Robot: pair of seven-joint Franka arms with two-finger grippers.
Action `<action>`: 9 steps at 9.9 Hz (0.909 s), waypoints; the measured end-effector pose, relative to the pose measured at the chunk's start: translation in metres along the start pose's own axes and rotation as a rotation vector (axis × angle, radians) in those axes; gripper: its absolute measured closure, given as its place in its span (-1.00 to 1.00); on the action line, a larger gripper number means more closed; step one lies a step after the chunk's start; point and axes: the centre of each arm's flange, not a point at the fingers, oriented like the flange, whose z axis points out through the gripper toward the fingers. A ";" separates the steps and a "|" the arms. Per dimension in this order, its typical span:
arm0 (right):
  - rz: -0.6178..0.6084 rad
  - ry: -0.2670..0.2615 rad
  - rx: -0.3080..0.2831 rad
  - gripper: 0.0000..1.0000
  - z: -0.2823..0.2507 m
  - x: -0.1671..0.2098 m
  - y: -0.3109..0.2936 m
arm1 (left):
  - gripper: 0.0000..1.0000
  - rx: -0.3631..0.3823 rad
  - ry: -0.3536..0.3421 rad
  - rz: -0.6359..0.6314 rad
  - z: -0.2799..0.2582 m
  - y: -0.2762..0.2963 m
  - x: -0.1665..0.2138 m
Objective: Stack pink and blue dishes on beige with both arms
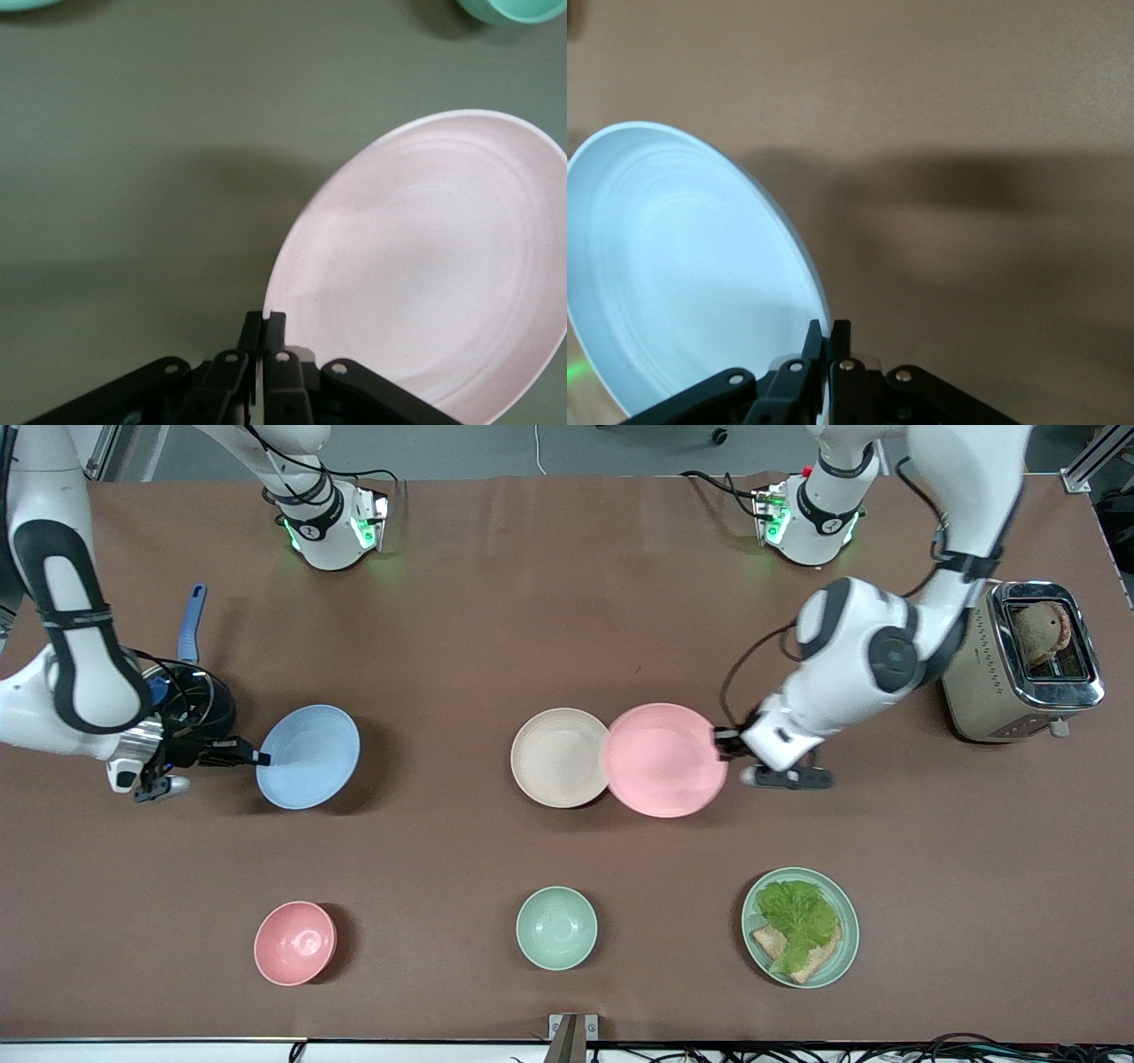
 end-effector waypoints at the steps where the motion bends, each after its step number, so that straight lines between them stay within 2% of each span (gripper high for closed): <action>1: 0.039 -0.028 0.016 0.91 -0.021 0.011 -0.017 | 0.92 -0.001 -0.022 -0.023 0.017 0.032 -0.011; 4: 0.141 -0.065 -0.015 0.91 -0.069 0.047 -0.097 | 0.92 0.052 -0.039 -0.047 0.075 0.041 -0.009; 6: 0.177 -0.089 -0.083 0.91 -0.054 0.062 -0.157 | 0.92 0.045 -0.052 -0.069 0.106 0.054 -0.016; 9: 0.226 -0.113 -0.152 0.91 0.000 0.070 -0.254 | 0.92 0.071 -0.068 -0.052 0.129 0.067 -0.026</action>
